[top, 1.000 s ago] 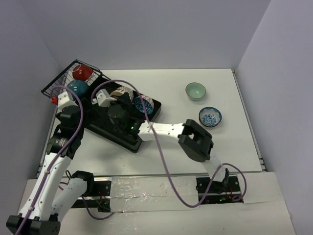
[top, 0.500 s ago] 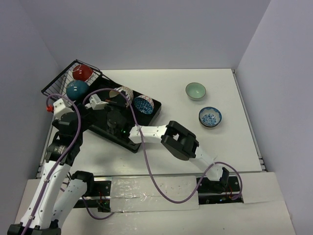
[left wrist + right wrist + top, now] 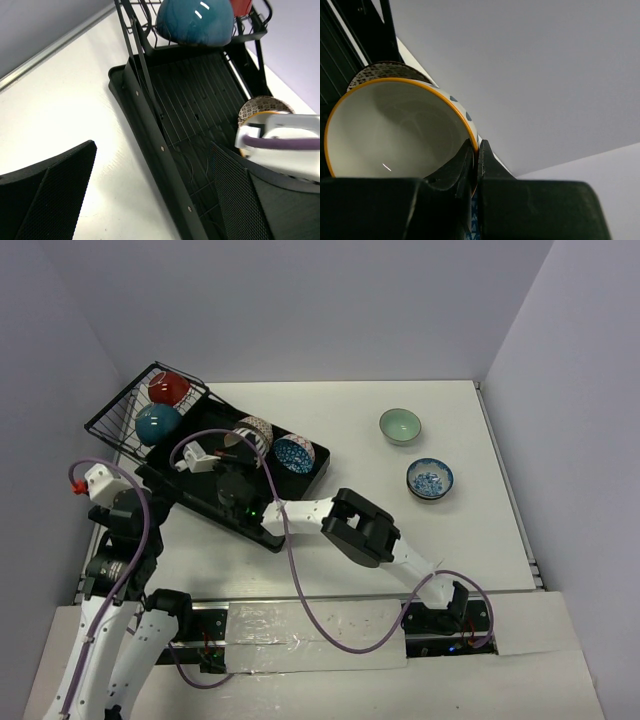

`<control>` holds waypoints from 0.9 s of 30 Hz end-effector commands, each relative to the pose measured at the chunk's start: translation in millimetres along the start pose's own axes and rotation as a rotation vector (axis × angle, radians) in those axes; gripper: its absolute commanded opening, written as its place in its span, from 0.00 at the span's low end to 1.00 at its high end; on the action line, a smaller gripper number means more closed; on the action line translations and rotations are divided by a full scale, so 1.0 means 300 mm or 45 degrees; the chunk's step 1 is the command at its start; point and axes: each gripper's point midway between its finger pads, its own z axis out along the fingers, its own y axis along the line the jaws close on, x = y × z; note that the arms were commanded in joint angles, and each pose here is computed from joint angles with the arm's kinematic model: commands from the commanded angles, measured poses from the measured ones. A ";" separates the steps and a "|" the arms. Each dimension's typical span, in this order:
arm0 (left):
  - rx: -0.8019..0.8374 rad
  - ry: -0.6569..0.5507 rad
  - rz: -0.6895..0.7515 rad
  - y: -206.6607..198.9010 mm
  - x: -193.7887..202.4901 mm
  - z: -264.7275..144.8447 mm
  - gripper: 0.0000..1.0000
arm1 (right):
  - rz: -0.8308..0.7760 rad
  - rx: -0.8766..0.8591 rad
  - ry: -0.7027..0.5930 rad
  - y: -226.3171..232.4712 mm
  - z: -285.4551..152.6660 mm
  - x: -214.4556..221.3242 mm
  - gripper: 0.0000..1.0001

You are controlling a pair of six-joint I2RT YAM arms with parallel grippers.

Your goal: Load the bowls into the dish rack

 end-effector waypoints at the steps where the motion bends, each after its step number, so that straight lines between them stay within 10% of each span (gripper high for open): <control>1: -0.001 -0.040 -0.031 0.008 -0.014 -0.004 0.99 | 0.117 0.036 -0.025 -0.021 0.030 -0.035 0.00; 27: 0.037 -0.030 0.004 -0.010 -0.002 0.004 0.99 | 0.047 0.096 0.049 0.063 0.068 0.040 0.00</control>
